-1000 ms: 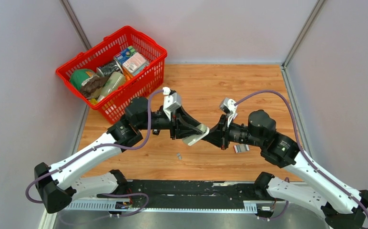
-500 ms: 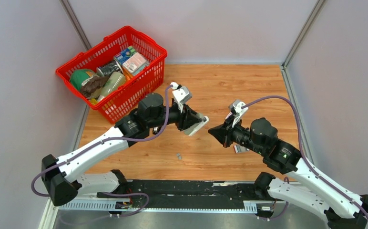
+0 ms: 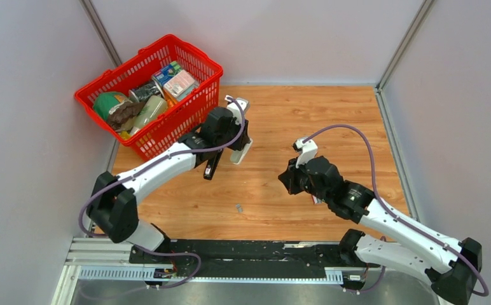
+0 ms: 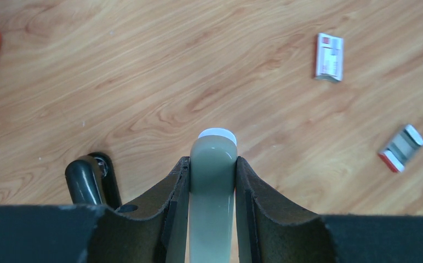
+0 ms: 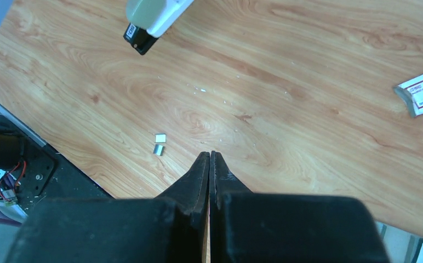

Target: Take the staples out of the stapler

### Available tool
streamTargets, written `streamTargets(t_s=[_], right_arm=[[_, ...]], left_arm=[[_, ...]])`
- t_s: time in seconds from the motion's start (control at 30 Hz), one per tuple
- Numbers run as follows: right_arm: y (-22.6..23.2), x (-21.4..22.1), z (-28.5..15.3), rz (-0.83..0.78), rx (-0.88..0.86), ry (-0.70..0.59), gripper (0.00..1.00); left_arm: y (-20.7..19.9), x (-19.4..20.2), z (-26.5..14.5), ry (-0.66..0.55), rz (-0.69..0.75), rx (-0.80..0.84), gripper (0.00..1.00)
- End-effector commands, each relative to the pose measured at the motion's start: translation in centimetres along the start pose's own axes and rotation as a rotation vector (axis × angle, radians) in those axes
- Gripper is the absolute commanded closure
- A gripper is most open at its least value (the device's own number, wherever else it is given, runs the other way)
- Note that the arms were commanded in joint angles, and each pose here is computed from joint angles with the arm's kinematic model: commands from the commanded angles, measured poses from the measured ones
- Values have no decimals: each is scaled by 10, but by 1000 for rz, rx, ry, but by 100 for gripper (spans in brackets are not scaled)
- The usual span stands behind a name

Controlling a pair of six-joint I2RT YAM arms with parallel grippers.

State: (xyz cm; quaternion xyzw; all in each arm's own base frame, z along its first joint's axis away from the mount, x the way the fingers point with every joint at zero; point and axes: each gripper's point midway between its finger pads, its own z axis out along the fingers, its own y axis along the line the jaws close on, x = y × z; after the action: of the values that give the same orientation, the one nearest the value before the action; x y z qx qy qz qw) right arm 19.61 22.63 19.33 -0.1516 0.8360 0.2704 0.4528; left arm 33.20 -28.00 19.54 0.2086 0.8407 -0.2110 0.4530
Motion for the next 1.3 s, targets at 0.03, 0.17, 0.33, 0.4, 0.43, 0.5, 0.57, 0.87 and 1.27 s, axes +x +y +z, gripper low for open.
streamTargets(t_s=[0.03, 0.17, 0.33, 0.4, 0.43, 0.5, 0.57, 0.87, 1.27], right_arm=[[6, -7, 11, 52, -8, -32, 100], [6, -4, 16, 50, 0, -19, 100], [5, -2, 19, 47, 7, -12, 99], [4, -1, 19, 46, 7, -9, 98], [4, 0, 20, 44, 9, -6, 98], [3, 2, 20, 44, 12, -3, 97], [3, 2, 20, 42, 13, -1, 95], [1, 3, 21, 37, 23, 10, 84], [-30, -2, 5, -1, 196, 18, 33]], left_arm=[[33, -9, 29, 10, -75, -110, 100], [57, 4, 59, 94, -79, -188, 100], [75, 32, 86, 164, -95, -238, 98], [78, 40, 92, 189, -99, -248, 94], [82, 46, 96, 204, -106, -256, 93], [85, 53, 101, 221, -116, -261, 86], [86, 58, 103, 228, -122, -264, 78], [89, 54, 103, 221, -101, -278, 43], [65, 2, 61, 108, -88, -184, 18]])
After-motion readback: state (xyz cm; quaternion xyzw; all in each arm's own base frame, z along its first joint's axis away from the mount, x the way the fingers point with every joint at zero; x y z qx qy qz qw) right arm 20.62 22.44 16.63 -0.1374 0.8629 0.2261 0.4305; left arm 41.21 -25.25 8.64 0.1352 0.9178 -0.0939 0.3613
